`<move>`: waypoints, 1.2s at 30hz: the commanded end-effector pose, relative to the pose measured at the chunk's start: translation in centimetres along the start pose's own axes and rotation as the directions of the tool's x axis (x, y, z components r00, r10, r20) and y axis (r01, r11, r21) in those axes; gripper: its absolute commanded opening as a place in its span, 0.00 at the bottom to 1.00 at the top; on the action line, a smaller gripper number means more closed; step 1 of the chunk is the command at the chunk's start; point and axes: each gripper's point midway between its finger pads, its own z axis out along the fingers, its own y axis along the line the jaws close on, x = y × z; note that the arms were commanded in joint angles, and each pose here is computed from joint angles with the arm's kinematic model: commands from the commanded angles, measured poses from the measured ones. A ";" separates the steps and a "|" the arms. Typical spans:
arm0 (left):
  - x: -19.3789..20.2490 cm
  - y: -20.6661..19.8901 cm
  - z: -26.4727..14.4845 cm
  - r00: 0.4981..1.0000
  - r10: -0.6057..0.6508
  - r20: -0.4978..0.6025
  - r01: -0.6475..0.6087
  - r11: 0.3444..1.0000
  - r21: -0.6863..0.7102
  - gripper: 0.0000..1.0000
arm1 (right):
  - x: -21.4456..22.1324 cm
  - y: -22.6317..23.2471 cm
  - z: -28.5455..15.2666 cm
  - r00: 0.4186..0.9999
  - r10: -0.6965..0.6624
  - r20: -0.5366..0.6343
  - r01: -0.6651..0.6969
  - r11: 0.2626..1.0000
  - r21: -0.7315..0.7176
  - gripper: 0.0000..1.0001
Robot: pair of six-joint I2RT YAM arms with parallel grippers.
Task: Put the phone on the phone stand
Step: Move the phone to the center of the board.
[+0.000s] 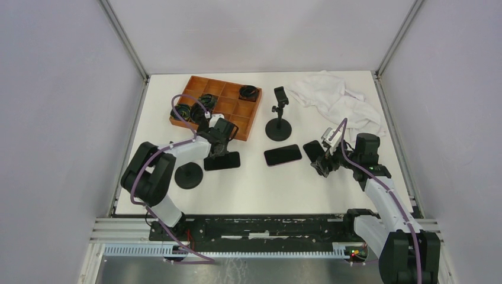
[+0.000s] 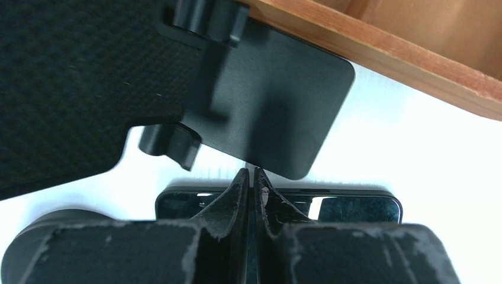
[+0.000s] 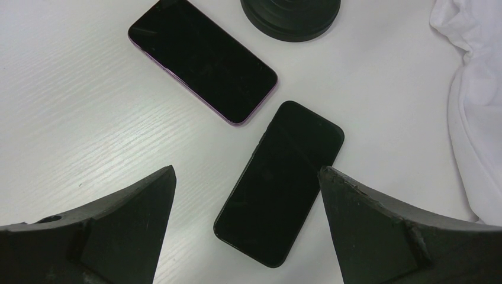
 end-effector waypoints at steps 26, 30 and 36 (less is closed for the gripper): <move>7.8 -13.3 -4.8 0.937 0.349 -0.033 -0.312 0.873 0.376 0.08 | -1.2 -0.3 -0.2 0.999 -0.038 0.024 0.038 0.999 0.004 0.98; 8.0 -12.7 -5.6 0.932 0.363 0.002 -0.343 0.879 0.331 0.08 | -1.2 -0.3 -0.2 0.999 -0.040 0.025 0.040 0.999 0.005 0.98; 5.5 -12.9 -10.3 0.929 0.324 0.176 -0.365 0.878 0.310 0.08 | -1.2 -0.2 -0.2 0.999 -0.037 0.025 0.037 0.999 0.002 0.98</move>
